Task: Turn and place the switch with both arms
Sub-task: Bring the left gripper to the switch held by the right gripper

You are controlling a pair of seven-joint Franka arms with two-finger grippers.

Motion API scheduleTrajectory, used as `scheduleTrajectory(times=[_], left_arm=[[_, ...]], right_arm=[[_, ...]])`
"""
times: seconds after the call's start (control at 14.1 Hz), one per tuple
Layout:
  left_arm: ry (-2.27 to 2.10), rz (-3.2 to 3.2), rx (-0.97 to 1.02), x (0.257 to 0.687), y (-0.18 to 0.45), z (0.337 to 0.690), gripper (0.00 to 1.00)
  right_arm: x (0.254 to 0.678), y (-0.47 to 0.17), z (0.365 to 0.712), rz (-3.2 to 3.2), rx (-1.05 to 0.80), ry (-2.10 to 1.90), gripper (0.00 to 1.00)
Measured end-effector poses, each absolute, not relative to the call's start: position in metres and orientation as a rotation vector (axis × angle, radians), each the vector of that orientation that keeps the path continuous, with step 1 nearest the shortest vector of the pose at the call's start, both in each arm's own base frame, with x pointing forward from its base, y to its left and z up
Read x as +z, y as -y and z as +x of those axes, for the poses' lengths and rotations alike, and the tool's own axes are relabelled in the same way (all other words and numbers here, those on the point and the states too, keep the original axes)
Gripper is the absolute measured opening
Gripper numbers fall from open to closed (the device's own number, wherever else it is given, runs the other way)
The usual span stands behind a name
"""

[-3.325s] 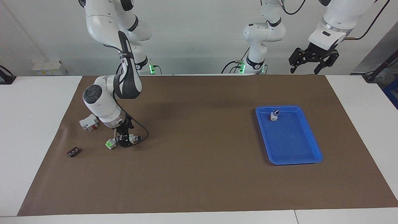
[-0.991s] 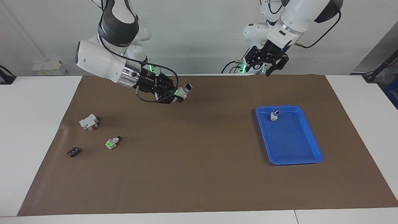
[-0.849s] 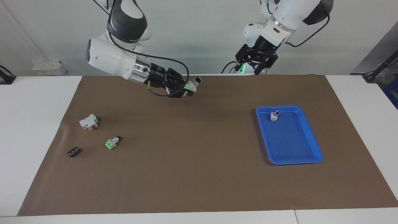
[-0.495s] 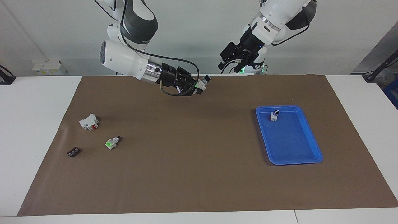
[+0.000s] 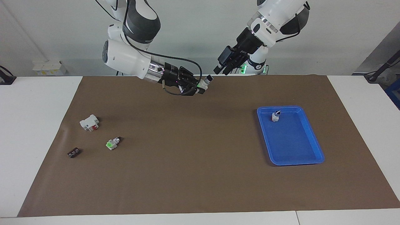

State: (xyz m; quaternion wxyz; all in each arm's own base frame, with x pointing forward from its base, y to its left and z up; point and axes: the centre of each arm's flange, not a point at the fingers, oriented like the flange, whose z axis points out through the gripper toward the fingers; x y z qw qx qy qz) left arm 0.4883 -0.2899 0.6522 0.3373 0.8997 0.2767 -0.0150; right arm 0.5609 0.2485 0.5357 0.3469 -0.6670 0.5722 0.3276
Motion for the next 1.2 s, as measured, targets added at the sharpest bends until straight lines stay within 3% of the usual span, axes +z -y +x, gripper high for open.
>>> scheduleTrajectory(times=[0.14,0.21,0.35,0.42,0.57,0.99,1.13,1.2], left_arm=[[-0.779,2.319,-0.052,0.645,0.298,0.489,0.67],[-0.8,2.308,-0.054,0.644,0.299,0.489,0.59],[-0.834,2.292,-0.056,0.642,0.3,0.49,0.55],[-0.84,2.288,-0.057,0.641,0.301,0.489,0.46],[-0.85,2.289,-0.068,0.638,0.305,0.487,0.41],[-0.851,2.299,-0.083,0.628,0.313,0.482,0.38],[-0.852,2.291,-0.074,0.63,0.312,0.482,0.15],[-0.852,2.289,-0.073,0.63,0.312,0.482,0.1]], right_arm=[[0.536,-0.249,0.561,-1.731,0.85,-1.484,0.41],[0.536,-0.249,0.561,-1.731,0.849,-1.484,0.41],[0.535,-0.249,0.561,-1.731,0.85,-1.484,0.41],[0.535,-0.249,0.561,-1.731,0.85,-1.485,0.41],[0.535,-0.249,0.561,-1.731,0.85,-1.485,0.41],[0.535,-0.249,0.56,-1.731,0.85,-1.485,0.41],[0.533,-0.25,0.56,-1.731,0.85,-1.488,0.41],[0.534,-0.25,0.56,-1.73,0.848,-1.488,0.41]])
